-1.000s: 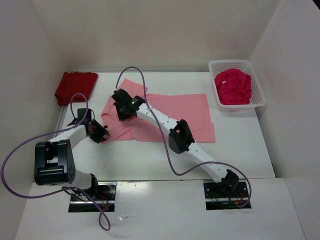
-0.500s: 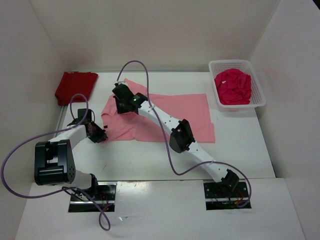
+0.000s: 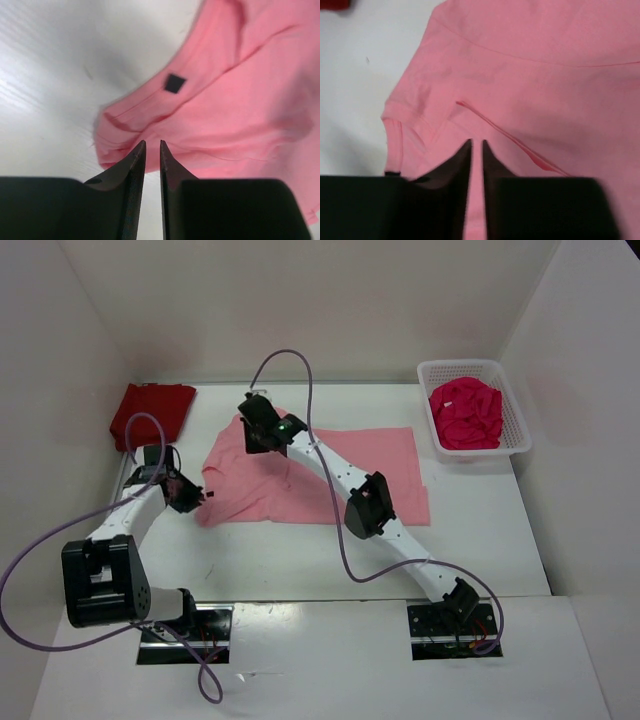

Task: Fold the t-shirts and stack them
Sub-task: Fold the flattened tshirt in 1/3 of the way

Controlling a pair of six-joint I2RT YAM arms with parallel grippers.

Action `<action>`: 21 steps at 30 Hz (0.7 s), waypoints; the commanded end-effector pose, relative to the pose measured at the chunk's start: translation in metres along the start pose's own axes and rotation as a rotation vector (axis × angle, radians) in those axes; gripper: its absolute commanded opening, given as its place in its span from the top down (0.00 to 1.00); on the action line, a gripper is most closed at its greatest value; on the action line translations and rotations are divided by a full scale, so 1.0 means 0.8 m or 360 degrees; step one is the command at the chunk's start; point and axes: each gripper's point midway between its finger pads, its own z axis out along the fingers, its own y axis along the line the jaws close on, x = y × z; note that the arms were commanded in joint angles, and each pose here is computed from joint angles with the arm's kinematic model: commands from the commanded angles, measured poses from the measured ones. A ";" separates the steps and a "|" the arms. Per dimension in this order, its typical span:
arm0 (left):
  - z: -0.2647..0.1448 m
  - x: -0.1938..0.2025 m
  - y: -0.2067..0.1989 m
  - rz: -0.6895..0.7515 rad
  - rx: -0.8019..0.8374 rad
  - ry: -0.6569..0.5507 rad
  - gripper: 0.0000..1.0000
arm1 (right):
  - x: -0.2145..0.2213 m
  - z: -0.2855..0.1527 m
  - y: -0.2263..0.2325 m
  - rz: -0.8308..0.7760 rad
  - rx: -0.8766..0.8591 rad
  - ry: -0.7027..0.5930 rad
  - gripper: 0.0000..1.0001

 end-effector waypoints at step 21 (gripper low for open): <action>0.039 0.097 -0.142 0.0417 0.0350 0.0234 0.73 | 0.043 -0.292 -0.242 0.0565 0.0308 0.0022 0.94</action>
